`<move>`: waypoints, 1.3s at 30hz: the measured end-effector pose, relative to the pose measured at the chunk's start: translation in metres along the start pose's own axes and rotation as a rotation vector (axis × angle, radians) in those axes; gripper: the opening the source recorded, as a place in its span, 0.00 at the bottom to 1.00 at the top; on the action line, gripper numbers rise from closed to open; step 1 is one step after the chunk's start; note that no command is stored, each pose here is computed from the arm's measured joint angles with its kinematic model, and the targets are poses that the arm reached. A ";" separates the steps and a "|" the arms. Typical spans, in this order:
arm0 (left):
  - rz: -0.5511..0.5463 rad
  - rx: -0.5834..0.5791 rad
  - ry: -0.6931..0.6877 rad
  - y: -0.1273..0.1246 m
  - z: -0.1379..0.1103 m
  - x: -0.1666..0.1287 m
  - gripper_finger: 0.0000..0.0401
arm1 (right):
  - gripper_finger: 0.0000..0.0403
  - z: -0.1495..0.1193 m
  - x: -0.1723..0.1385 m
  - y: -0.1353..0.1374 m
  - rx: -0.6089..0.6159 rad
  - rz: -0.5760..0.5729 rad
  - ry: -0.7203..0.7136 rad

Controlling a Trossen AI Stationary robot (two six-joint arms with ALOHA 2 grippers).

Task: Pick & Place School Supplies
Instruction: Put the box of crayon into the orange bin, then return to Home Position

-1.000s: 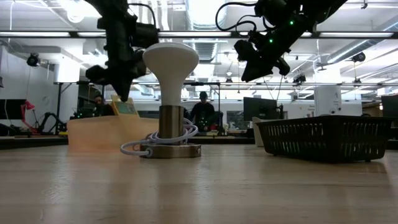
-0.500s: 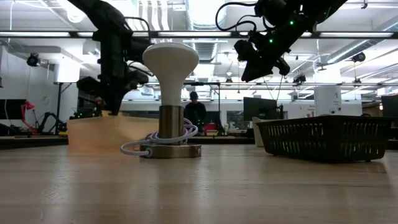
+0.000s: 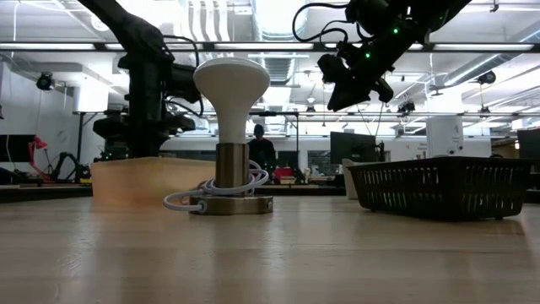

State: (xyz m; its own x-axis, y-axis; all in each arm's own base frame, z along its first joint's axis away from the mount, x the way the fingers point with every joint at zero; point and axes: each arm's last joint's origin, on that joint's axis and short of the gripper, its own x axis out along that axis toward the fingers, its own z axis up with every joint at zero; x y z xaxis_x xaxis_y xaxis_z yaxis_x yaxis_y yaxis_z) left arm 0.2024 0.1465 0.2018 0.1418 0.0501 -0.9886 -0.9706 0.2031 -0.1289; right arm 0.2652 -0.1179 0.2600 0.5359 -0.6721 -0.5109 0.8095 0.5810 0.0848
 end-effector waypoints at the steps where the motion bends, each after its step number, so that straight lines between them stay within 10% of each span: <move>1: 0.003 -0.004 0.003 0.001 -0.001 0.002 0.07 | 0.17 0.000 0.000 0.000 0.000 0.000 0.000; 23: -0.144 0.052 -0.144 -0.019 0.023 -0.045 0.29 | 0.17 0.000 0.000 0.000 0.000 0.000 0.000; 39: -0.483 0.539 -0.669 -0.080 0.043 -0.146 0.34 | 0.17 0.000 0.000 0.000 0.000 0.000 0.000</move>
State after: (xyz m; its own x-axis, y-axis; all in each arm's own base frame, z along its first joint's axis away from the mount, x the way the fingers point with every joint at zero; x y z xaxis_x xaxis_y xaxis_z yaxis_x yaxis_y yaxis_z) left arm 0.2674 0.1653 0.3594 0.7419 0.3537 -0.5696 -0.5844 0.7575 -0.2908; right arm 0.2652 -0.1180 0.2599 0.5356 -0.6723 -0.5110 0.8097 0.5806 0.0848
